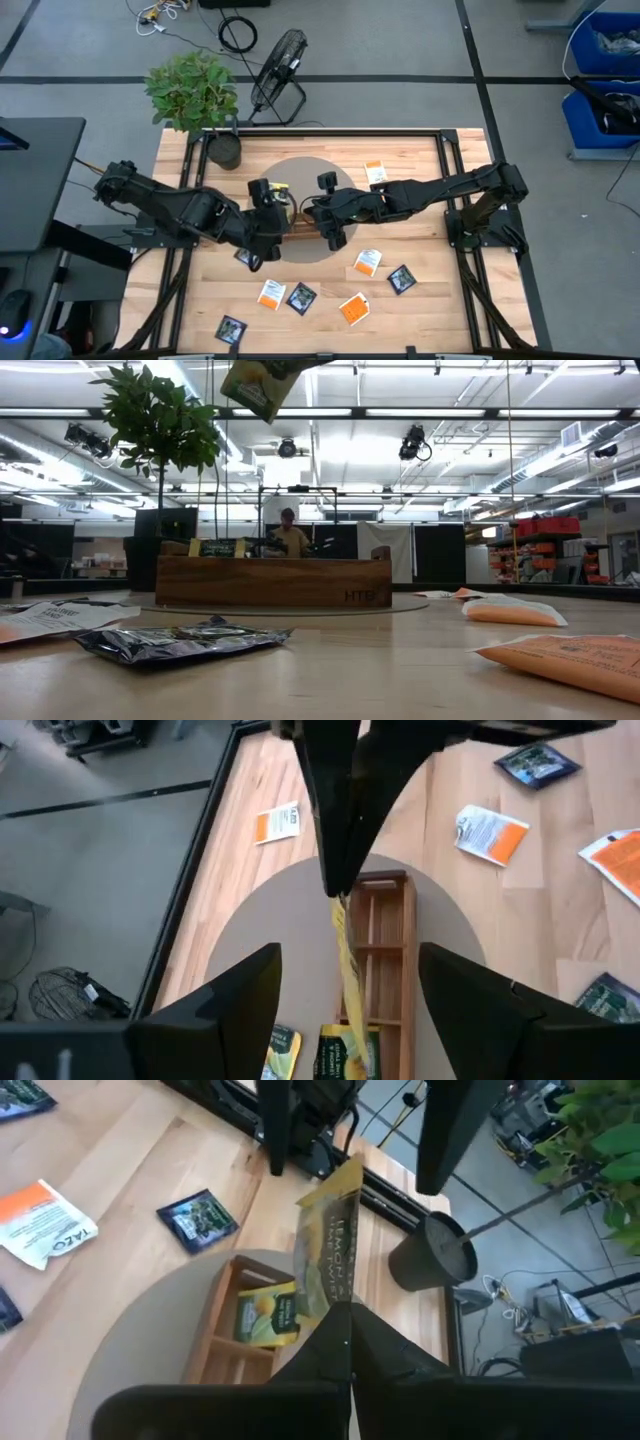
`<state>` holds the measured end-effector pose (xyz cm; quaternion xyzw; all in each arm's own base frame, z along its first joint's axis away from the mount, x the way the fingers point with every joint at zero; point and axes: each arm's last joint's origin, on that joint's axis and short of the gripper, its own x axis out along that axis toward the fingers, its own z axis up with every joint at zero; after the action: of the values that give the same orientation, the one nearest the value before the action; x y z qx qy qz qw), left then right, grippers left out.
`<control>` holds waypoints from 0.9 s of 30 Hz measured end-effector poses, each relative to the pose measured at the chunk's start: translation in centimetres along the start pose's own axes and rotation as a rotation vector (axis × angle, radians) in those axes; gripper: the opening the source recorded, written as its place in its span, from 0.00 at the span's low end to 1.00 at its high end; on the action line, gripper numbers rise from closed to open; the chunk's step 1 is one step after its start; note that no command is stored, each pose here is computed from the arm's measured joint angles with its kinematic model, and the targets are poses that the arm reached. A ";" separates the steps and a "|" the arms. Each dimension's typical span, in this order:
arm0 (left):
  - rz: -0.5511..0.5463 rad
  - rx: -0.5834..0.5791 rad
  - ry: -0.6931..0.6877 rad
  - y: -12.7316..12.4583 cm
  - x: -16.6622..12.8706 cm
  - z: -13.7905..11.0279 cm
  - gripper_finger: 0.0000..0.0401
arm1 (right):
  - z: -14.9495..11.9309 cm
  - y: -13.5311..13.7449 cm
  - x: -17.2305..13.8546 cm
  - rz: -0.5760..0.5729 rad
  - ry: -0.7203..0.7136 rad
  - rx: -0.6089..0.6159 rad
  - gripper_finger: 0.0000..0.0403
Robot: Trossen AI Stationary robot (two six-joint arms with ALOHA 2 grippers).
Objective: Pick & Place Tea
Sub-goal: Put the top yellow tea bag into the wooden organizer
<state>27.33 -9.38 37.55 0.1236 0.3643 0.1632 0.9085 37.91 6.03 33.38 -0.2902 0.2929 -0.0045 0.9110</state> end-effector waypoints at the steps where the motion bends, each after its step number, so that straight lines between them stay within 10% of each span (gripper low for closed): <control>1: -0.003 -0.007 -0.004 0.1 0.1 0.1 0.59 | 0.0 0.0 0.0 0.000 0.002 -0.001 0.00; 27: -0.118 -0.078 0.017 1.8 1.6 0.7 0.40 | -0.1 0.0 0.0 0.004 0.009 0.017 0.00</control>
<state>28.60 -7.16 37.68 0.0651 0.3721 0.1245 0.9175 37.86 6.01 33.29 -0.2817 0.2975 -0.0064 0.9122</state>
